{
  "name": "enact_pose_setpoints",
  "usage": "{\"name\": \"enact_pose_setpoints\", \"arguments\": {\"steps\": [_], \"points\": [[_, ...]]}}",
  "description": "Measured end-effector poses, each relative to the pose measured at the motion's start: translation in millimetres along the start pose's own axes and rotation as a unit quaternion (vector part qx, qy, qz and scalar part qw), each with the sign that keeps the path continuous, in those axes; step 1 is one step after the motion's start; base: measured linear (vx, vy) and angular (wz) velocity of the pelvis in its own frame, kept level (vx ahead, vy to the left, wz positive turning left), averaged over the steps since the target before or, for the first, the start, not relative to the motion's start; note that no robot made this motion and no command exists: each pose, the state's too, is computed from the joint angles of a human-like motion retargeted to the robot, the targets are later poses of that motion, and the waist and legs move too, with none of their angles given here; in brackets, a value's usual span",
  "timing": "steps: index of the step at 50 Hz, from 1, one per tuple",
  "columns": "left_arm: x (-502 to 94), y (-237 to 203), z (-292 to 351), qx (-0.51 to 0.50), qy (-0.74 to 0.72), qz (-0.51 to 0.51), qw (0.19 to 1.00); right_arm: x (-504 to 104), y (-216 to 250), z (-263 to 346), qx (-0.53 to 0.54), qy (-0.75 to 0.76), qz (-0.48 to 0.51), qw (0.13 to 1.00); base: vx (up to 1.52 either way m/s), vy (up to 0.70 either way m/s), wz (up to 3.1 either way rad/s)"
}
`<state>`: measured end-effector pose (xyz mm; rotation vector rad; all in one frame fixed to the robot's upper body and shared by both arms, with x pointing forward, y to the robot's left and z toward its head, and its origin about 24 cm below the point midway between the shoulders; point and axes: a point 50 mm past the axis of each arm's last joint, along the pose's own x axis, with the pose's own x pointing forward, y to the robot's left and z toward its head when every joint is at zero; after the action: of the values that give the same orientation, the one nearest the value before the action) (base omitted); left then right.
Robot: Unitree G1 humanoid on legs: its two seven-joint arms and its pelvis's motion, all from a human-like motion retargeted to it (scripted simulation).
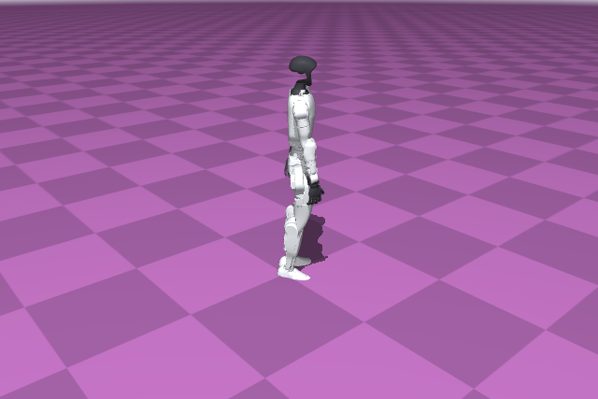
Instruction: Upper body actions
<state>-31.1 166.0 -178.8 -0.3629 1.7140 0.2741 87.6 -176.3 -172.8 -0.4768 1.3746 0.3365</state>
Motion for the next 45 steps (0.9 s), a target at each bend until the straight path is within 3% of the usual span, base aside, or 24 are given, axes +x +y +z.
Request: {"name": "enact_pose_setpoints", "arguments": {"steps": [9, 16, 20, 25, 30, 35, 40, 45], "points": [[-2.0, 6.8, -20.8, 0.037, 0.07, 0.018, 0.997, 0.2, -5.5, 18.2, 0.013, -0.055, 0.007, 0.998, -0.1, 0.12, -0.2], [-4.8, 14.6, -16.6, 0.162, 0.102, 0.084, 0.978, 0.5, -1.3, -18.8, 0.022, -0.018, -0.013, 1.0, -0.07, 0.12, 0.11], [-6.5, -0.7, 15.9, 0.152, 0.052, 0.093, 0.983, -3.8, 14.7, -68.0, 0.037, 0.05, -0.013, 0.998, -0.09, 0.14, -0.09], [-23.5, -48.1, 94.6, 0.022, -0.071, 0.042, 0.996, -21.3, 33.9, -137.6, -0.014, 0.167, 0.001, 0.986, -0.15, 0.09, -0.39], [-77.6, -80.7, 197.3, -0.04, -0.234, 0.008, 0.971, -49.1, 46.2, -197.8, -0.073, 0.278, 0.03, 0.957, -0.16, 0.1, 0.26], [-136.7, -99.9, 264.2, -0.031, -0.372, 0.013, 0.927, -83.9, 61.5, -245.8, -0.033, 0.39, 0.056, 0.919, 0.0, 0.04, 0.45], [-167.1, -106.7, 288.9, -0.036, -0.438, 0.022, 0.898, -94.3, 65.4, -257.9, 0.001, 0.417, 0.049, 0.908, 0.06, 0.0, 0.01], [-157.9, -103.4, 282.7, -0.027, -0.43, 0.016, 0.902, -74.5, 60.5, -234.3, 0.004, 0.364, 0.046, 0.93, 0.02, 0.0, -0.07]]}}
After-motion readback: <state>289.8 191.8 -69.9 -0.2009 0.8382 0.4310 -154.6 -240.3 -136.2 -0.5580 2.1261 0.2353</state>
